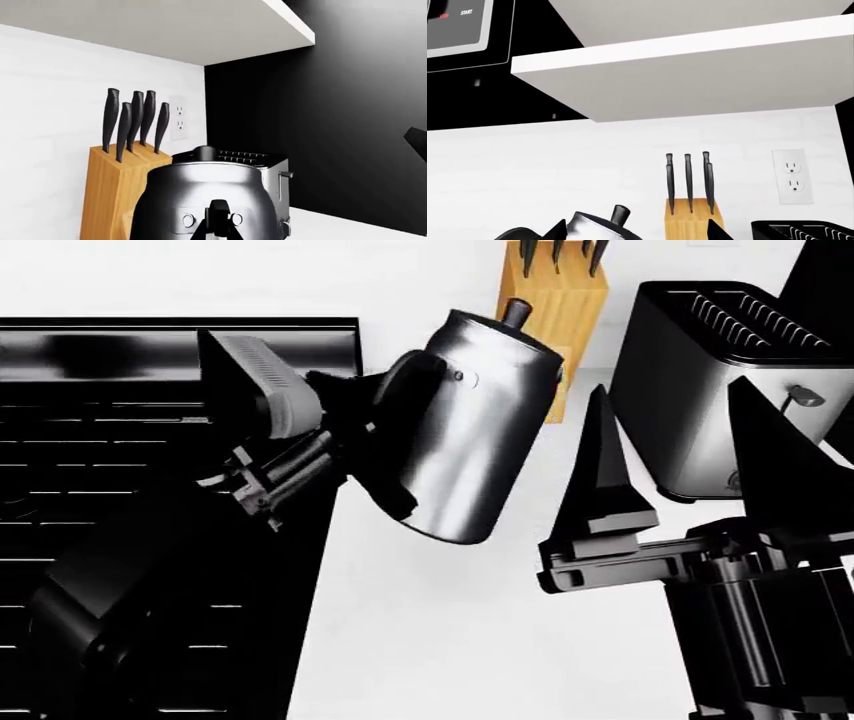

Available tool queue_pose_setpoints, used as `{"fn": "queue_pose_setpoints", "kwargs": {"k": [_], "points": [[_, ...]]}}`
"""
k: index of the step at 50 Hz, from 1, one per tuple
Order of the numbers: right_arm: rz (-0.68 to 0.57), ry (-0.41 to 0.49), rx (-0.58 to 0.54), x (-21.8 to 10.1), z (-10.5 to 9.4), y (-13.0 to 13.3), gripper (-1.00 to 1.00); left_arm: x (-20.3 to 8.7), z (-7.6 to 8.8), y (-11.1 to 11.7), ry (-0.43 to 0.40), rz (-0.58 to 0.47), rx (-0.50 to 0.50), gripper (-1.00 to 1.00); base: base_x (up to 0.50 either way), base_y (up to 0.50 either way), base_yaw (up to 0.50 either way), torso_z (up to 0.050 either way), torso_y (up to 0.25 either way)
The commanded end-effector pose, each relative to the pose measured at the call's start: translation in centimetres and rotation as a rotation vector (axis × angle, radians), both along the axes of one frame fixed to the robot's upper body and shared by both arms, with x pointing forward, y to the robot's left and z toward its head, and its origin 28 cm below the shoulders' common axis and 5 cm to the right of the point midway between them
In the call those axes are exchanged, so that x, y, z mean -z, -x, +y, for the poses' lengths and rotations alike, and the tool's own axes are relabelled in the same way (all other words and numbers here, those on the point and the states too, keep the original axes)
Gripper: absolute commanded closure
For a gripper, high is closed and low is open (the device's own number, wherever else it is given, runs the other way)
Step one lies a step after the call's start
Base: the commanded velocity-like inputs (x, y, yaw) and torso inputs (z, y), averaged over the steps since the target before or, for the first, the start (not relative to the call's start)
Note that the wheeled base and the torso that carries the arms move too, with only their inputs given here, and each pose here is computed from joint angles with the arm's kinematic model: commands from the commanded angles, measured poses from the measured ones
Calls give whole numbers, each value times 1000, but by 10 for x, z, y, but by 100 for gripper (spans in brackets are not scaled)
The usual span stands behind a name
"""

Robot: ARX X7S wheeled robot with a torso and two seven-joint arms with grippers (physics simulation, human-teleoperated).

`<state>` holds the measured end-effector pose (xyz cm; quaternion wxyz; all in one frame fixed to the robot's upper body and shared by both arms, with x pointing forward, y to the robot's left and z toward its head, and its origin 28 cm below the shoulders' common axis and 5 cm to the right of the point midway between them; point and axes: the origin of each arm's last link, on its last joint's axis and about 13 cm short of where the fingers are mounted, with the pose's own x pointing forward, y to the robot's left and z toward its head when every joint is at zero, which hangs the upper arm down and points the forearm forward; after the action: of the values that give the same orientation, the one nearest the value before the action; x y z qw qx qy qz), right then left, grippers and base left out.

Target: Pick the kettle from the counter and place it on a stove burner. Then turn the burner on.

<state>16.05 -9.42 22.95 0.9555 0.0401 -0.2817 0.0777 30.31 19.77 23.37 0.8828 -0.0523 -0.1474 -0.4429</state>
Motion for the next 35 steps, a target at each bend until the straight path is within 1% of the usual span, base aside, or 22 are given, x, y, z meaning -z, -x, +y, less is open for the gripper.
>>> {"fn": "queue_pose_setpoints", "kwargs": {"k": [1, 3, 5, 9, 12, 15, 19, 24, 31, 35], "points": [[-4, -9, -2, 0, 0, 1, -100, -17, 4, 10, 92, -65, -71, 100, 0, 0, 0, 0, 0], [-1, -23, 2, -1, -1, 0, -100, -19, 5, 13, 101, -75, -109, 100, 0, 0, 0, 0, 0], [4, -35, 5, -1, -2, 0, -100, -19, 6, 17, 105, -93, -173, 100, 0, 0, 0, 0, 0], [14, -45, 5, -1, -3, 0, -100, -18, 12, 26, 152, -125, -294, 100, 0, 0, 0, 0, 0], [19, -44, 8, -1, -3, -1, -100, -17, 16, 36, 186, -156, -347, 100, 0, 0, 0, 0, 0], [30, -41, 14, -1, -2, -1, -100, -15, 19, 45, 184, -198, -417, 100, -1, 0, 0, 0, 3], [45, -38, 25, -1, -1, -3, -100, -9, 23, 57, 219, -237, -488, 100, -187, 73, 0, 0, 0], [55, -32, 39, -2, 0, -3, -100, -2, 28, 69, 242, -272, -535, 100, -496, 270, 0, 0, 0], [55, -22, 50, -3, 1, -2, -100, 6, 33, 71, 253, -289, -573, 100, -480, 324, 0, 0, 0], [57, -15, 51, -2, 2, -2, -100, 8, 36, 71, 258, -297, -581, 100, -278, 479, 0, 0, 0]]}}
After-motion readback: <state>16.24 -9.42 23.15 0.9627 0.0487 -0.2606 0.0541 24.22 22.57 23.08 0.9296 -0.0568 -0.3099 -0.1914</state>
